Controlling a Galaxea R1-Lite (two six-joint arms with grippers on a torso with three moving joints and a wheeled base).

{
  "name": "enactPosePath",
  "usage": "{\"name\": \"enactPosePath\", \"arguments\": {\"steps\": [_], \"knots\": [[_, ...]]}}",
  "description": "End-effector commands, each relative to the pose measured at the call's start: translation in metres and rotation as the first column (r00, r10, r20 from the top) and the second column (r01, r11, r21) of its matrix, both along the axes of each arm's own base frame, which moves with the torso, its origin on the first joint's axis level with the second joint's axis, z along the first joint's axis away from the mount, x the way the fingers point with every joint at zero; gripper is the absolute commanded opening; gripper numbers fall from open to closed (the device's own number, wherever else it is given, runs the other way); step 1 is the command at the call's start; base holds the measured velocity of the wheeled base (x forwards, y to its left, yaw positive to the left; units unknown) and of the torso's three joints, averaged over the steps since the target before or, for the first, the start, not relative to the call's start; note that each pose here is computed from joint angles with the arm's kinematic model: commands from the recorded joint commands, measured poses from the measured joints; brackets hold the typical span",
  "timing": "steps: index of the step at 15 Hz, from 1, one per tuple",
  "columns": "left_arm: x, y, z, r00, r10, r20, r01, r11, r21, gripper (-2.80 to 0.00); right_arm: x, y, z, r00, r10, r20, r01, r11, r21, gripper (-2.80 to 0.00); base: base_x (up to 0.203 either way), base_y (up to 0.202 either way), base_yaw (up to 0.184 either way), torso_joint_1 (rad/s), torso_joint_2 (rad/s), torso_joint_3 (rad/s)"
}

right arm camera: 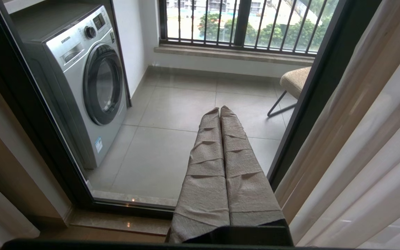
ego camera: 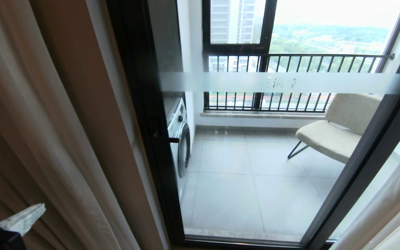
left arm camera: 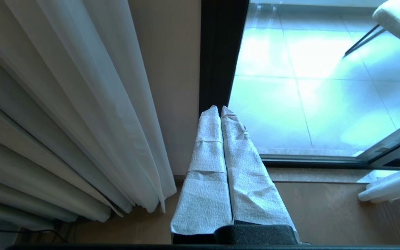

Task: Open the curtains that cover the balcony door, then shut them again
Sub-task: Pull the inner curtains open on both sides

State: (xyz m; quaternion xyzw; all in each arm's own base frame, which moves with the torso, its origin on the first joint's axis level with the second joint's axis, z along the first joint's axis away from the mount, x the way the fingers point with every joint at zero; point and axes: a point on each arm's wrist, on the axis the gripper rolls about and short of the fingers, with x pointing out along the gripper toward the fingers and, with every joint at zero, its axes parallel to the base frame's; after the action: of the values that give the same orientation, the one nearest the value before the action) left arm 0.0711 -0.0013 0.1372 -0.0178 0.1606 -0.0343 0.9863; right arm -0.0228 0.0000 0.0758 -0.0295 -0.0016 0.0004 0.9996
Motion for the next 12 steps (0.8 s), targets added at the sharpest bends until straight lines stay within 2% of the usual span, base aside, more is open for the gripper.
{"name": "enactPosePath", "arguments": {"steps": [1, 5, 9, 11, 12], "knots": [[-0.028, -0.001, -0.01, 0.996, -0.023, 0.089, 0.023, 1.0, 0.0, -2.8, 0.0, 0.0, 0.0, 1.0, 0.001, 0.0, -0.001, 1.0, -0.001, -2.8, 0.0, 0.0, 0.0, 0.0, 0.0, 0.0], [-0.065, 0.0, -0.036, 0.981, -0.006, 0.193, 0.006, 1.0, -0.002, -2.8, 0.0, 0.0, 0.0, 1.0, 0.001, 0.0, -0.001, 1.0, -0.001, -2.8, 0.0, 0.0, 0.0, 0.0, 0.0, 0.0], [-0.087, 0.002, -0.053, 0.951, 0.092, 0.296, -0.089, 0.996, -0.022, -2.8, 0.0, 0.0, 0.0, 1.0, 0.001, 0.0, -0.001, 1.0, -0.001, -2.8, 0.0, 0.0, 0.0, 0.0, 0.0, 0.0], [-0.094, 0.002, -0.057, 0.929, 0.116, 0.352, -0.109, 0.993, -0.039, -2.8, 0.0, 0.0, 0.0, 1.0, 0.001, 0.0, -0.001, 1.0, -0.001, -2.8, 0.0, 0.0, 0.0, 0.0, 0.0, 0.0], [-0.094, 0.002, -0.057, 0.927, 0.122, 0.354, -0.114, 0.993, -0.042, -2.8, 0.0, 0.0, 0.0, 1.0, 0.001, 0.0, -0.001, 1.0, -0.001, -2.8, 0.0, 0.0, 0.0, 0.0, 0.0, 0.0]]}}
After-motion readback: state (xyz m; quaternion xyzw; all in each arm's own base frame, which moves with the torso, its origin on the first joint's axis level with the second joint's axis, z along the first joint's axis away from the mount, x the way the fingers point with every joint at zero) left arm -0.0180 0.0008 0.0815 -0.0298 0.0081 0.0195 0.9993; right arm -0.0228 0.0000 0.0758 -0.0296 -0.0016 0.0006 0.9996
